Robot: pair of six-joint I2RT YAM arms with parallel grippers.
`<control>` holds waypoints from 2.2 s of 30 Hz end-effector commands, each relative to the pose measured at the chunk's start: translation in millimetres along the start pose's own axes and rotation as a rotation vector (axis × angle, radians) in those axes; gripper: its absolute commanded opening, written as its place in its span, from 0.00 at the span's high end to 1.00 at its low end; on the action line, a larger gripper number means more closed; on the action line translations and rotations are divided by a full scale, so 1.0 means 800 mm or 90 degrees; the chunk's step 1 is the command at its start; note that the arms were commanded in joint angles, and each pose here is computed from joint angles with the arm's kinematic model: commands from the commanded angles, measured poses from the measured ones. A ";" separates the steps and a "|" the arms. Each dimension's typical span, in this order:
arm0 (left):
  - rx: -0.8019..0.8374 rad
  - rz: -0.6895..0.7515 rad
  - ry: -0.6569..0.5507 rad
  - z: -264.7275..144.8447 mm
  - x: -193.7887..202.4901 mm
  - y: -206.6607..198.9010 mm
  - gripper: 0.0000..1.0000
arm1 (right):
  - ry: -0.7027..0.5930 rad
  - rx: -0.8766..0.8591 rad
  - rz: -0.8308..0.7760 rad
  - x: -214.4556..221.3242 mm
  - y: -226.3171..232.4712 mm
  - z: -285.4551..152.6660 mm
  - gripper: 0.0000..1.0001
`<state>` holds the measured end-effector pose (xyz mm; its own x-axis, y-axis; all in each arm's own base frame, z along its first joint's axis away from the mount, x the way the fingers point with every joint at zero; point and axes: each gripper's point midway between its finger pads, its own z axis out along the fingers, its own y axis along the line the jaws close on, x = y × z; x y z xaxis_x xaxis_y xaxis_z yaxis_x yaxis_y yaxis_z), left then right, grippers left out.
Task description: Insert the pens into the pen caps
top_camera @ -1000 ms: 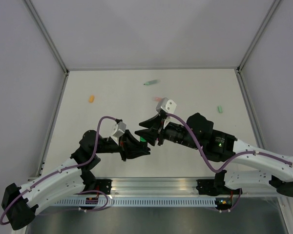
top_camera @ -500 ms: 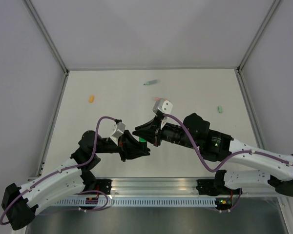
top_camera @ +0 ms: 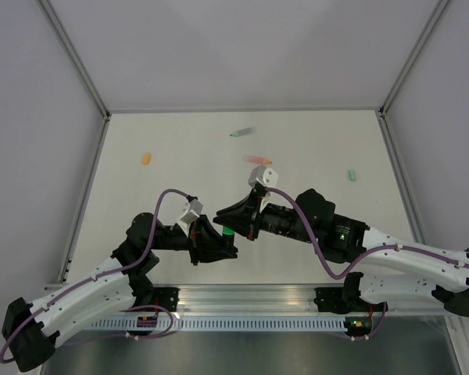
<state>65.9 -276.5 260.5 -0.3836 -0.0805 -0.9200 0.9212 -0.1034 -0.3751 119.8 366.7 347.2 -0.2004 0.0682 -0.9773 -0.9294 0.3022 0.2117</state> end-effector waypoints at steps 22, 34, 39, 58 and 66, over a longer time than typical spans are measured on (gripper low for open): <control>0.019 0.159 -0.140 0.005 -0.131 -0.046 0.98 | 0.276 -0.108 0.131 0.191 0.031 -0.048 1.00; -0.046 0.159 -0.165 0.015 -0.150 -0.016 0.98 | 0.276 -0.098 0.190 0.229 0.029 -0.052 1.00; -0.057 0.164 -0.169 0.017 -0.155 -0.008 0.98 | 0.273 -0.096 0.207 0.242 0.028 -0.056 1.00; -0.049 0.181 -0.171 0.015 -0.179 -0.023 0.98 | 0.325 -0.104 0.181 0.283 0.030 -0.086 1.00; -0.035 0.171 -0.180 0.011 -0.189 -0.022 0.98 | 0.324 -0.091 0.186 0.299 0.028 -0.089 1.00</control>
<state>65.1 -279.2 232.4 -0.5166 0.1539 -0.8423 0.8497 -0.0285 -0.5264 114.6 344.2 299.1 -0.3166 0.2882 -0.9037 -0.8902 0.2388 0.3880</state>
